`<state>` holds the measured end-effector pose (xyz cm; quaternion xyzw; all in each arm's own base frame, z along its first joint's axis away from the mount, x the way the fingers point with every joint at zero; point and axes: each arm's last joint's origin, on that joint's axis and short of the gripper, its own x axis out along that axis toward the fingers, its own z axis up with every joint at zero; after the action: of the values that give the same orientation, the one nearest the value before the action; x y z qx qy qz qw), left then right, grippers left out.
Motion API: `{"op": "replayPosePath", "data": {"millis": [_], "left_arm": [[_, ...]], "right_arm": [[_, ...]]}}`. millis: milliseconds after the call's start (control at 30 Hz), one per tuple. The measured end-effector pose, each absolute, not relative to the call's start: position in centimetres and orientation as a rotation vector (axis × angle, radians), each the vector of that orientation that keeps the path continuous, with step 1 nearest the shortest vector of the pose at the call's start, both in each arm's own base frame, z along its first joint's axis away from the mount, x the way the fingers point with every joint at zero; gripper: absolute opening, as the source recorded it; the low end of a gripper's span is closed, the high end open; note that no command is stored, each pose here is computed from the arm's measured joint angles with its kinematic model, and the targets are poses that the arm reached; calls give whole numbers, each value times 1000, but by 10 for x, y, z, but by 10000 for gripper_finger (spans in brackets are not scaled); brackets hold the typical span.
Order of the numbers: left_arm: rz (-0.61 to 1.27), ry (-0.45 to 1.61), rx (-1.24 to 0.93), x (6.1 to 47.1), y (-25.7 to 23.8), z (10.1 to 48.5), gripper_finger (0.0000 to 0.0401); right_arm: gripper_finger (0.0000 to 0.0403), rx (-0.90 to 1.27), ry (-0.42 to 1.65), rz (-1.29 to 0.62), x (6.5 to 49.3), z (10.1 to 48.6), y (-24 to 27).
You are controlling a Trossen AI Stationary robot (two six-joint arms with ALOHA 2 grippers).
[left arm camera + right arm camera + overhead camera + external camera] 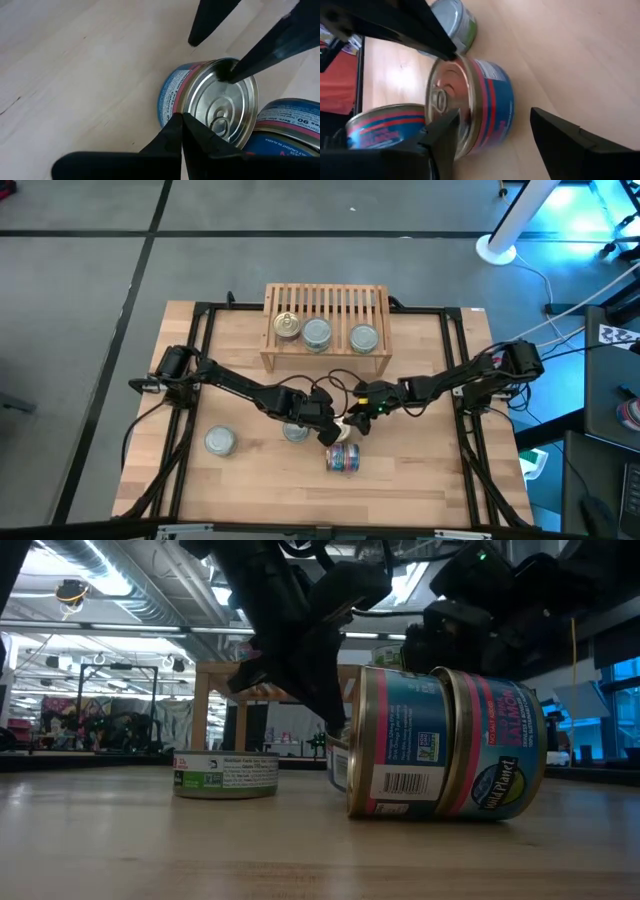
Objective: Stack canned seafood by type on shelf
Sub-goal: Stack the blue-pink tuna can on top of the other blue-pink tuna can on the shelf
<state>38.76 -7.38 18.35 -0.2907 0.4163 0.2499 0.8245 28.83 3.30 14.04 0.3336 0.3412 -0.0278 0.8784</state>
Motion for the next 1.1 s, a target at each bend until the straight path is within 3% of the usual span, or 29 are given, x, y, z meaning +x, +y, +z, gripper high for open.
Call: {"op": "replayPosePath", "data": {"millis": [600, 1100], "left_arm": [[521, 875, -589, 386, -81, 184, 0], [515, 874, -537, 386, -81, 184, 0]], "right_arm": [[244, 711, 711, -3, 292, 136, 35], [244, 752, 724, 84, 293, 137, 7]]}}
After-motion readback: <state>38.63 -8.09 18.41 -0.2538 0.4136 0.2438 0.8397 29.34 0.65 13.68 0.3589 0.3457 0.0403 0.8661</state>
